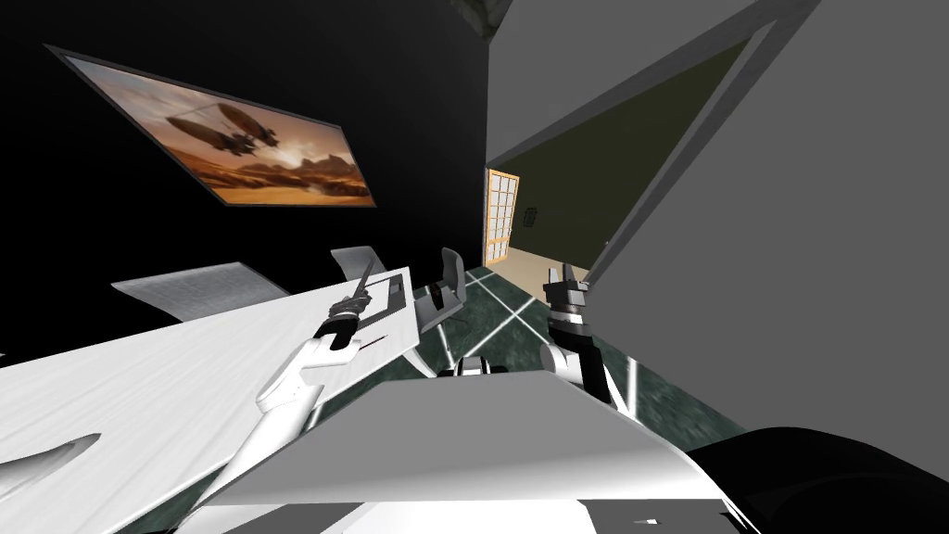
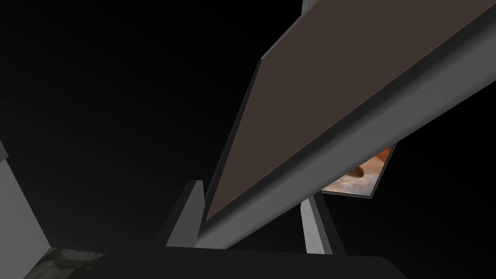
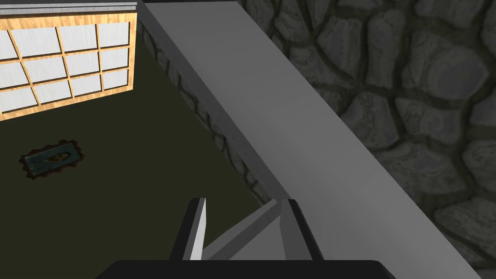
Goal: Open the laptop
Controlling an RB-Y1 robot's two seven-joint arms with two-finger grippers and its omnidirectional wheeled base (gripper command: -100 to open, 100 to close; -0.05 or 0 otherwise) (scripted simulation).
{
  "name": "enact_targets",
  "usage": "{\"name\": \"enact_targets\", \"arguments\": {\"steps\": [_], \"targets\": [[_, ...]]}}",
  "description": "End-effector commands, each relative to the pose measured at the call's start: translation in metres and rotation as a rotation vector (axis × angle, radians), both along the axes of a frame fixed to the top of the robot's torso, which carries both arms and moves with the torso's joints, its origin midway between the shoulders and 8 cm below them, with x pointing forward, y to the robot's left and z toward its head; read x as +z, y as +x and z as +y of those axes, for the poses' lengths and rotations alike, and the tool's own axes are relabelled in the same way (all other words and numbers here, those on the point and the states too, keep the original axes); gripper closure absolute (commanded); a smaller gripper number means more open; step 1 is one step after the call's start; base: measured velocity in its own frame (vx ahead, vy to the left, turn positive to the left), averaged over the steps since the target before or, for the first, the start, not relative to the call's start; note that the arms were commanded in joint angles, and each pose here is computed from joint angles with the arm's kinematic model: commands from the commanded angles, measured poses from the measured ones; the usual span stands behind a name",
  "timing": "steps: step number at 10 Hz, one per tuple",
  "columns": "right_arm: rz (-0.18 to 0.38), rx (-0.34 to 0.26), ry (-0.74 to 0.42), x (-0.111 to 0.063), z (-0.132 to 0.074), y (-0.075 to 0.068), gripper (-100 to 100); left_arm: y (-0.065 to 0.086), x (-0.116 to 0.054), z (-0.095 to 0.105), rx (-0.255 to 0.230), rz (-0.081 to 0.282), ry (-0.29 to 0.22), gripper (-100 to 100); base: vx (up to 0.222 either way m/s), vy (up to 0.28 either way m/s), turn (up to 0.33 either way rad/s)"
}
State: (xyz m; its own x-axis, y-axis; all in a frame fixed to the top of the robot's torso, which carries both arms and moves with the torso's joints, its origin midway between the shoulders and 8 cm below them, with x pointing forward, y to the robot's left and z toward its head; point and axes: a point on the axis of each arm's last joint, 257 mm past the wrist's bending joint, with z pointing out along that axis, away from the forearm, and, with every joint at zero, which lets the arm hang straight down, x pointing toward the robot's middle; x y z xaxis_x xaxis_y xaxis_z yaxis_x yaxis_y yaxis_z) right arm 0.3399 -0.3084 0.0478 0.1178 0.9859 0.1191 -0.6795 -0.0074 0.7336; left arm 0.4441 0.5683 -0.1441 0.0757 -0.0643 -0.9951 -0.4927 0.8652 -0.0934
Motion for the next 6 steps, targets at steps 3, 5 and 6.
{"name": "enact_targets", "arguments": {"steps": [3, 5, 6], "targets": [[0.000, 0.000, 0.000, 0.000, 0.000, 0.000, 0, 0.009, -0.040, -0.016, -0.030, 0.088, 0.094, 100, 0.043, -0.043, 0.076], [0.000, 0.000, 0.000, 0.000, 0.000, 0.000, 0, 0.013, -0.049, -0.022, -0.045, 0.113, 0.132, 100, 0.030, -0.035, 0.055], [0.000, 0.000, 0.000, 0.000, 0.000, 0.000, 0, 0.013, -0.050, -0.022, -0.043, 0.120, 0.138, 100, 0.026, -0.029, 0.041]]}}
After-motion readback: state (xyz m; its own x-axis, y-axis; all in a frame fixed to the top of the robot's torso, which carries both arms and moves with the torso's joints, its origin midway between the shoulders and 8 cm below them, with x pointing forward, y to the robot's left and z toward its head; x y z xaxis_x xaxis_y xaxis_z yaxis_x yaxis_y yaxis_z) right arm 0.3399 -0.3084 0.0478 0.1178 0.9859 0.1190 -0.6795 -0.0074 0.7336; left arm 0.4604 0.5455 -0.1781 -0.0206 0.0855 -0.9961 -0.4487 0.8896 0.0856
